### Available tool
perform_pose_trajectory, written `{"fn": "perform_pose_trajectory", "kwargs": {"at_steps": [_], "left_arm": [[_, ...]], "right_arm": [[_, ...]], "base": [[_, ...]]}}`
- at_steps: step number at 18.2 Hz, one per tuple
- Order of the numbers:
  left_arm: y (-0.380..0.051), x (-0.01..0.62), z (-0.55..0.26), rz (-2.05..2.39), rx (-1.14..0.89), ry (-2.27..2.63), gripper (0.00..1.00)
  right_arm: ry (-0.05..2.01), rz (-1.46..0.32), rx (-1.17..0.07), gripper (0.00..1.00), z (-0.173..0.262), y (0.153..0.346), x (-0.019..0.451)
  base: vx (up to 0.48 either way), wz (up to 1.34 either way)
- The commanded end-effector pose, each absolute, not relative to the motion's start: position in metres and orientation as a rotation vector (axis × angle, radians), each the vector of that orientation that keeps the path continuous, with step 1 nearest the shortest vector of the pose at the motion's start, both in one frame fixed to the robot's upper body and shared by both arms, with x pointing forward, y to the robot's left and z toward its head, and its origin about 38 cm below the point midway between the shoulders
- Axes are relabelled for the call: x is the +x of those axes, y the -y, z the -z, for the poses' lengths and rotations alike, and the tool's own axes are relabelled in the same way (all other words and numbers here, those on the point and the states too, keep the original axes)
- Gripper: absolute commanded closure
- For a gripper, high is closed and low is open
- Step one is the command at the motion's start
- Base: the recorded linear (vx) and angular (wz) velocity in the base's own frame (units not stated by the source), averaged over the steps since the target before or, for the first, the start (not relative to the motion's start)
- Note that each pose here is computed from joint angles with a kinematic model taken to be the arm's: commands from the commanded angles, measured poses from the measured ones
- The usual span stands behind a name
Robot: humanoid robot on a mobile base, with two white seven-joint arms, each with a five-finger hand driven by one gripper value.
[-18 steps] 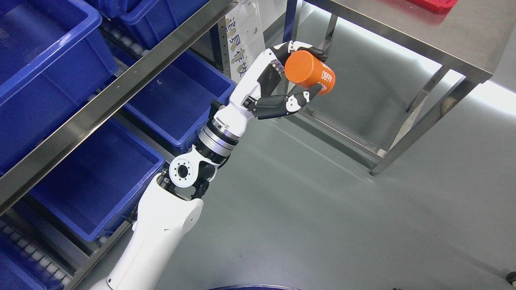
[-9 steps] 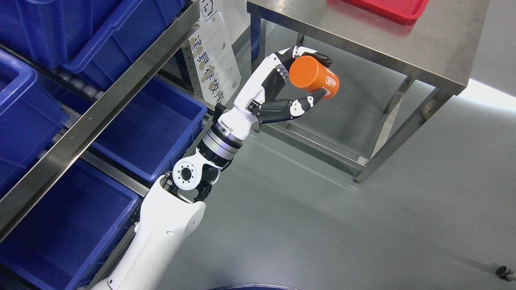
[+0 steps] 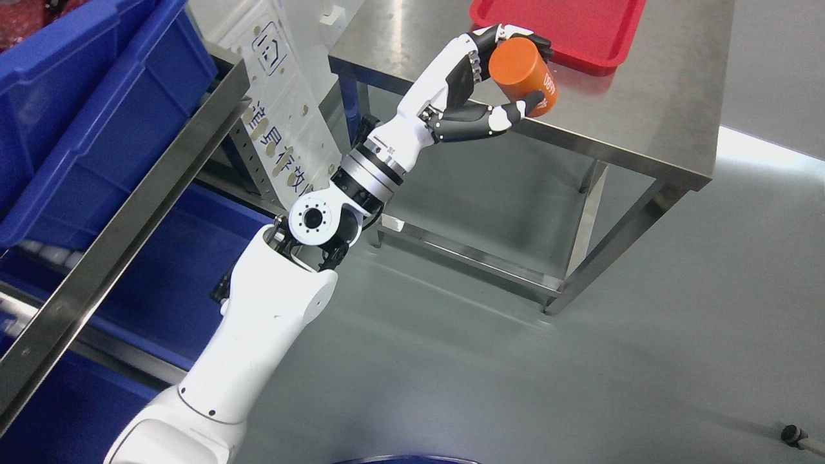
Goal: Grab orange capacitor from left shelf to right desk
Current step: 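Carry the capacitor with the left hand toward the red tray on the table, then lower the capacitor onto the red tray and open the left hand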
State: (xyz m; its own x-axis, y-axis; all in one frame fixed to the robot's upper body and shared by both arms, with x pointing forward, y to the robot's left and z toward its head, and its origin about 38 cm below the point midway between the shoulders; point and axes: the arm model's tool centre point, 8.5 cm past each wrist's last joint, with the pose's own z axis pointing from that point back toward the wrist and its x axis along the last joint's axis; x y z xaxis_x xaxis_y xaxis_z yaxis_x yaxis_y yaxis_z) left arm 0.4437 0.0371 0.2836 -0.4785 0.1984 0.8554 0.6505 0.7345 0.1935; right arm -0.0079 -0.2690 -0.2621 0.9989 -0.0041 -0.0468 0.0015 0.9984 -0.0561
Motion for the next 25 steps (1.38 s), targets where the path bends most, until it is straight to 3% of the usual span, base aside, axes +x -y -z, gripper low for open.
{"fn": "perform_pose_trajectory", "kwargs": {"at_steps": [1,18,20,25], "left_arm": [[-0.042,0.504,-0.261,0.676,-0.488,1.884,0.96],[-0.068,0.557,-0.221,0.671,-0.293,1.699,0.92],[-0.070,0.558,-0.219,0.665,-0.288,1.691,0.84],[-0.070,0.558,-0.219,0.664,-0.293,1.692,0.52]], "right_arm": [[-0.050,0.015,-0.074,0.00,0.261,0.280,-0.018],[-0.050,0.014,-0.074,0.00,0.261,0.280,-0.018],[-0.050,0.015,-0.074,0.00,0.261,0.280,-0.018],[-0.050,0.015,-0.074,0.00,0.261,0.280,-0.018]], "base": [[0.246,-0.25],[0.219,-0.18],[0.130,-0.05],[0.100,0.02]]}}
